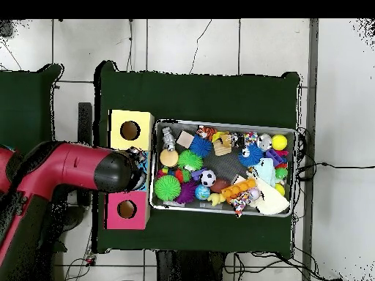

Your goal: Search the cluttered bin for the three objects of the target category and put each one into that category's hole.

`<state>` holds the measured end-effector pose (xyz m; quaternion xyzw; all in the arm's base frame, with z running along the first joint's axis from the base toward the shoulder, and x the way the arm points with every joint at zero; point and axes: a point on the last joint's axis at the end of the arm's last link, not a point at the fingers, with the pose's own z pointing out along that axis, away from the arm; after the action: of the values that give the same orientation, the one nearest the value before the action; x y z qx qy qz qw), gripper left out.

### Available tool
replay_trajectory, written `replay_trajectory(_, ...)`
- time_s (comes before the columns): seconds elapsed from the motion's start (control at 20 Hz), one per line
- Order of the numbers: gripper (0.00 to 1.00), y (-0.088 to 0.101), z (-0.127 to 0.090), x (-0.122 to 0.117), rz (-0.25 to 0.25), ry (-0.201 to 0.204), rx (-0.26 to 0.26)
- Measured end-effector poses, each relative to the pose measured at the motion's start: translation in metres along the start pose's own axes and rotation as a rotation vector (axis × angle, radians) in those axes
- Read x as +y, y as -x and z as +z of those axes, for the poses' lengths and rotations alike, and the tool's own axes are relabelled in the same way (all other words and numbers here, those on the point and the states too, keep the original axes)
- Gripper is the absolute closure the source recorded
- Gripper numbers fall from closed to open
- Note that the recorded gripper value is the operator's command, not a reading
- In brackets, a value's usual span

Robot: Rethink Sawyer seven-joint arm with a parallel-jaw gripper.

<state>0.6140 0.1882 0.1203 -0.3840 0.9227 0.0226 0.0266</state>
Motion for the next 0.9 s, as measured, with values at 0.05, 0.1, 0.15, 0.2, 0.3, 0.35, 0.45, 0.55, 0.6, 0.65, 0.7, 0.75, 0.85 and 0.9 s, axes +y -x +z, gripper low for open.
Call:
replay_trajectory(0.05, 1.0, 0.0, 0.0, 0.0, 0.0, 0.0, 0.0)
replay_trajectory(0.1, 1.0, 0.0, 0.0, 0.0, 0.0, 0.001, -0.001)
replay_trajectory(0.15, 1.0, 0.0, 0.0, 0.001, 0.0, 0.001, -0.001)
replay_trajectory(0.2, 1.0, 0.001, 0.001, 0.002, -0.001, 0.002, -0.002)
replay_trajectory(0.3, 1.0, 0.002, 0.002, 0.004, -0.001, 0.004, -0.006)
replay_trajectory(0.35, 1.0, 0.003, 0.002, 0.005, 0.0, 0.005, -0.008)
replay_trajectory(0.45, 1.0, 0.004, 0.003, 0.008, -0.001, 0.006, -0.013)
replay_trajectory(0.55, 1.0, 0.007, 0.006, 0.013, -0.001, 0.008, -0.023)
replay_trajectory(0.6, 1.0, 0.009, 0.008, 0.016, 0.0, 0.008, -0.031)
replay_trajectory(0.65, 1.0, 0.009, 0.008, 0.016, 0.0, 0.009, -0.032)
replay_trajectory(0.7, 1.0, 0.01, 0.01, 0.018, 0.002, 0.008, -0.038)
replay_trajectory(0.75, 1.0, 0.011, 0.012, 0.019, 0.003, 0.006, -0.043)
replay_trajectory(0.85, 1.0, 0.012, 0.016, 0.021, 0.006, 0.001, -0.051)
replay_trajectory(0.9, 1.0, 0.012, 0.019, 0.022, 0.008, -0.001, -0.055)
